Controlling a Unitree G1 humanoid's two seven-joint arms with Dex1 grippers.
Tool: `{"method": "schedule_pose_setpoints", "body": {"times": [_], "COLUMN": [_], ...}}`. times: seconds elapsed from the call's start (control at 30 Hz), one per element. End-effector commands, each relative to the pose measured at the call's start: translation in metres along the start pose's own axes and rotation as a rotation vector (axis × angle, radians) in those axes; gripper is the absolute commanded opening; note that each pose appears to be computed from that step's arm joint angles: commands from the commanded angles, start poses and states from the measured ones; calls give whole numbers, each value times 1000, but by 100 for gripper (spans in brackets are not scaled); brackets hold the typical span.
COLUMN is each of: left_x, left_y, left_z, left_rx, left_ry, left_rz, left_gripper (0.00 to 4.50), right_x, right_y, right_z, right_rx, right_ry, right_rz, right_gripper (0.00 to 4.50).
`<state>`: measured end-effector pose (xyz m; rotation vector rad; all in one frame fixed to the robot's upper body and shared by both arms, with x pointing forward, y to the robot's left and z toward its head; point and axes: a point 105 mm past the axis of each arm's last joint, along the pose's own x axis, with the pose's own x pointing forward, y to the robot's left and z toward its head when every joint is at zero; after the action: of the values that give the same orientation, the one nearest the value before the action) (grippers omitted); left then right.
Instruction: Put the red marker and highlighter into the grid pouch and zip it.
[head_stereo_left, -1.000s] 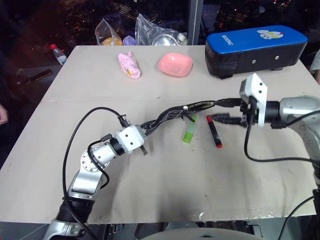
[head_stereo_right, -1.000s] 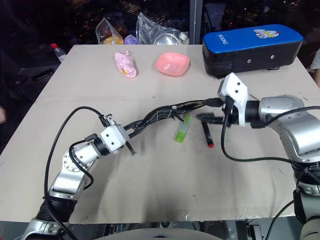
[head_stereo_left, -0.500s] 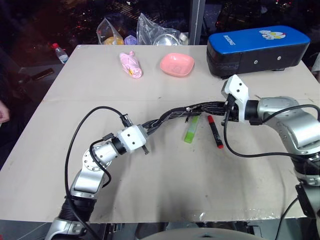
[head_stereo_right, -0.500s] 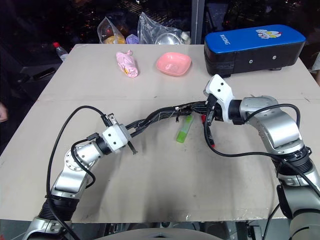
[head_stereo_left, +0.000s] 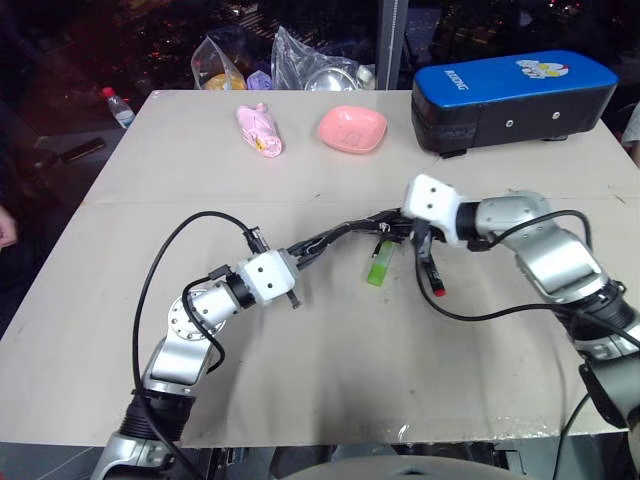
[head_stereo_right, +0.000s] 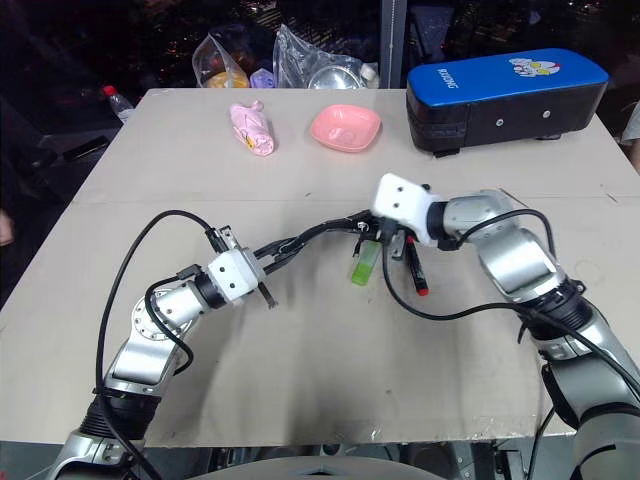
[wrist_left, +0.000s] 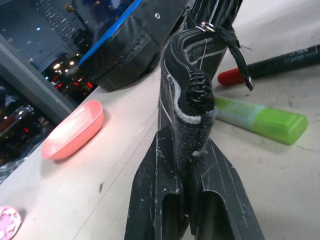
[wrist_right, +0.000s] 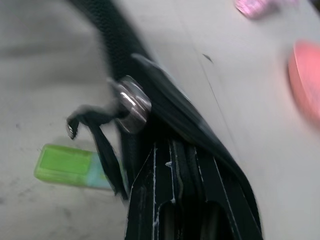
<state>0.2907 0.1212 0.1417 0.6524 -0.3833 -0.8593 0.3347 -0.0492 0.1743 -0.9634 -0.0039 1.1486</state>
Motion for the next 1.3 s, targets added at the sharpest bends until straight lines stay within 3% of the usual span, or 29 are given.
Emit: {"method": "schedule_pose_setpoints", "body": {"times": [0.03,0.1,0.13,0.17,0.23,0.27,0.4,0.43,0.9,1.07,1.3], "left_x": [5,5,5,6,5,5,4,5,3,-8,-15], "left_y": [4,4,4,4,5,5,4,4,5,19,24], "left_z": [10,10,10,10,10,9,8,8,5,-4,-4], "left_rx": [28,26,25,24,22,21,16,15,0,-24,-20], "left_ry": [-41,-42,-42,-42,-40,-39,-36,-35,-15,27,37], "left_rz": [9,13,14,16,19,21,26,26,48,133,151], "left_gripper": [0,0,0,0,0,0,0,0,0,0,0], "right_x": [5,7,7,6,6,5,2,2,3,-24,-66], "right_y": [-5,-6,-7,-8,-8,-8,-7,-8,-11,-25,-8], "right_z": [19,22,23,23,23,23,19,19,24,33,12], "right_rx": [-247,-313,-329,-340,-361,-369,-392,-393,-345,-137,330], "right_ry": [-39,-54,-58,-62,-70,-72,-57,-58,-116,-210,-232], "right_rz": [-12,-13,-17,-20,-21,-21,-11,-11,-65,-136,-176], "right_gripper": [4,82,141,162,248,258,435,447,447,447,447]}}
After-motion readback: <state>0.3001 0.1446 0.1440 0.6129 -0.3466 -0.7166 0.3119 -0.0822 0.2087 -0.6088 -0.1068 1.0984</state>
